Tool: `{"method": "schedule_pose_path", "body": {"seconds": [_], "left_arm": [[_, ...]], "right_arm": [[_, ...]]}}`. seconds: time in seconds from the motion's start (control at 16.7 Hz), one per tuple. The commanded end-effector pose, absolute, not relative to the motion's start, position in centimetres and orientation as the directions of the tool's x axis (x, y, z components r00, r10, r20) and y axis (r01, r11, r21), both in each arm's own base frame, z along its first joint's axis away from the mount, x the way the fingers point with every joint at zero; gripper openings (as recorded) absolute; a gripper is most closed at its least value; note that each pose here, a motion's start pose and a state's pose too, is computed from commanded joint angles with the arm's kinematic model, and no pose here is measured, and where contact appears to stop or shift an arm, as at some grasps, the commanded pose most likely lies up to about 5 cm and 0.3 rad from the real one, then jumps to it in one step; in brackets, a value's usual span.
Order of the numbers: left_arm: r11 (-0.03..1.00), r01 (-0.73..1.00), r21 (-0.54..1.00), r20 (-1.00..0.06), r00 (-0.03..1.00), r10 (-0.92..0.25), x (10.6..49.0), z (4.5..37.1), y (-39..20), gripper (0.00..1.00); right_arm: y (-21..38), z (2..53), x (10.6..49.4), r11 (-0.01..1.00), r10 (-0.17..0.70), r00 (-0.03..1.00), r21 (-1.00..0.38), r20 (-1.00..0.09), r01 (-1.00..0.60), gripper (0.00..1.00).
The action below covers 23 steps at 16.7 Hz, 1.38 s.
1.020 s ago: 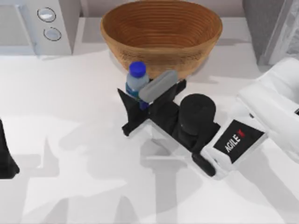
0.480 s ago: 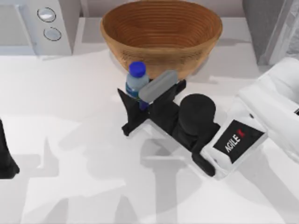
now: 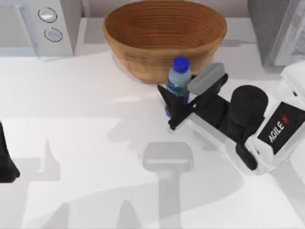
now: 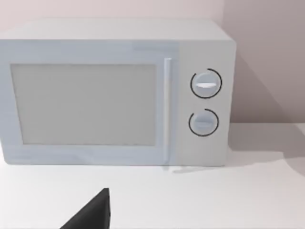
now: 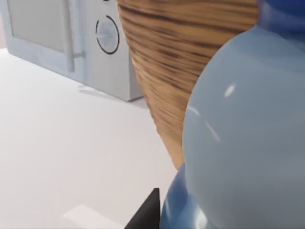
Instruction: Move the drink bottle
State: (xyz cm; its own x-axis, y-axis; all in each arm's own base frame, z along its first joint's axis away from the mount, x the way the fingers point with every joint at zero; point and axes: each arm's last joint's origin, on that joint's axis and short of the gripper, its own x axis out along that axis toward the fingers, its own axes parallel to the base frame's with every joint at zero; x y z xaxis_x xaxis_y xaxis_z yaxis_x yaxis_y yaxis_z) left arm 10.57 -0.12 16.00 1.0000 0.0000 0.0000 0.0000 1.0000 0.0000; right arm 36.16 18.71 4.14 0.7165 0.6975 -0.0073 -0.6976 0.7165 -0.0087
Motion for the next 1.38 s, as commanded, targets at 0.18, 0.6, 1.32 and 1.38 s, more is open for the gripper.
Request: {"method": "schedule_pose_path", "body": {"seconds": [0.18, 0.6, 1.32, 1.38], "left_arm": [[1.000, 0.000, 0.000, 0.000, 1.000, 0.000, 10.6, 16.0, -0.1, 1.00], [1.000, 0.000, 0.000, 0.000, 1.000, 0.000, 10.6, 16.0, -0.1, 1.00], [1.000, 0.000, 0.000, 0.000, 1.000, 0.000, 10.6, 16.0, -0.1, 1.00], [1.000, 0.000, 0.000, 0.000, 1.000, 0.000, 10.6, 16.0, -0.1, 1.00]], "right_arm": [[9.5, 4.8, 36.6, 0.718, 0.696, 0.718, -0.007, -0.014, -0.696, 0.00], [-5.3, 7.1, 30.4, 0.721, 0.693, 0.721, -0.017, -0.010, -0.693, 0.00], [-5.0, 5.9, 30.9, 0.722, 0.692, 0.722, -0.014, -0.012, -0.692, 0.00], [-4.4, 5.4, 31.5, 0.723, 0.691, 0.723, -0.015, -0.012, -0.691, 0.00]]}}
